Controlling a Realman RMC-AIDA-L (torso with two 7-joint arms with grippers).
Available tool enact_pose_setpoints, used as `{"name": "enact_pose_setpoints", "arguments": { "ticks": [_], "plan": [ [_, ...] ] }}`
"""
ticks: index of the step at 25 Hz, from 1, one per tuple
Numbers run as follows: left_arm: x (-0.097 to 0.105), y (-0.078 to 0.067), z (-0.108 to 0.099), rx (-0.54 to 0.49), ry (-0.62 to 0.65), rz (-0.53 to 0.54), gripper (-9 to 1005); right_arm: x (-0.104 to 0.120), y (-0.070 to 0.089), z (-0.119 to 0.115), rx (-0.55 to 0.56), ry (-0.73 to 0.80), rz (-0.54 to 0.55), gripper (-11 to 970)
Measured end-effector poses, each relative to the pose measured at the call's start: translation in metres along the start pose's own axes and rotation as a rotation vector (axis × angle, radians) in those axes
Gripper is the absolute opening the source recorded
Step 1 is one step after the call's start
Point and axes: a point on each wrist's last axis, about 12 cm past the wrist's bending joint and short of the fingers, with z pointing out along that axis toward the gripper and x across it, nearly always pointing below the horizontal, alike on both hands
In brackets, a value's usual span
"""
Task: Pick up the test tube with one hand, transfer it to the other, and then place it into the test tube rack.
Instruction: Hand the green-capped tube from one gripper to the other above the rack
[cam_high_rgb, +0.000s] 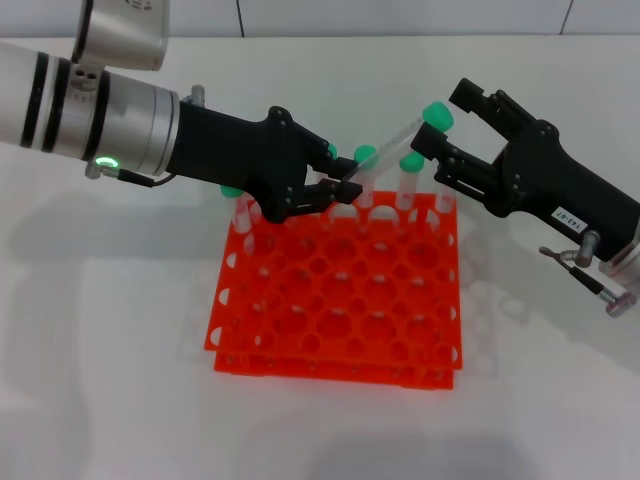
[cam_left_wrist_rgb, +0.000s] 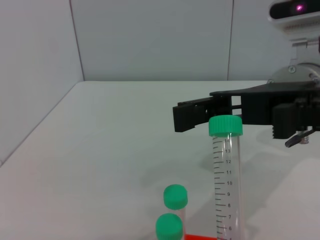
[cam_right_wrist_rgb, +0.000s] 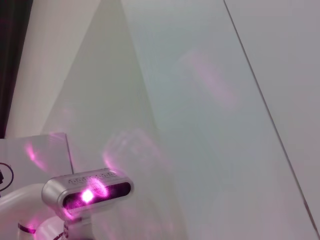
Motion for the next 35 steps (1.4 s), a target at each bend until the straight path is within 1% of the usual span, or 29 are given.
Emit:
{"name": "enact_pose_setpoints", "arguments": {
  "ticks": [10,14,20,26,35],
  "plan": [
    [-0.0028,0.0018,0.0018,0.001,0.003,0.007,194,-0.0003,0.0017,0.0023,-0.020,0.001,0.001,870],
    [-0.0027,0.0017,0.0019,0.002,0.004,0.008,194,-0.0001,0.0023,0.0031,-0.027,0.004,0.000,856],
    [-0.0024,0.0015,0.0020,0.002,0.005,0.008,194,-0.0004,0.0033,0.0036,-0.036,0.001,-0.007,712],
    [-0.0026,0.0016,0.0018,0.001,0.005,0.009,194,-0.0004,0.0033,0.0036,-0.036,0.001,-0.007,545],
    [-0.0030,0.0005,0.0039,0.009,0.009,0.012,194,0.0008,0.0040,0.0050,-0.036,0.006,-0.003,482]
  ]
}}
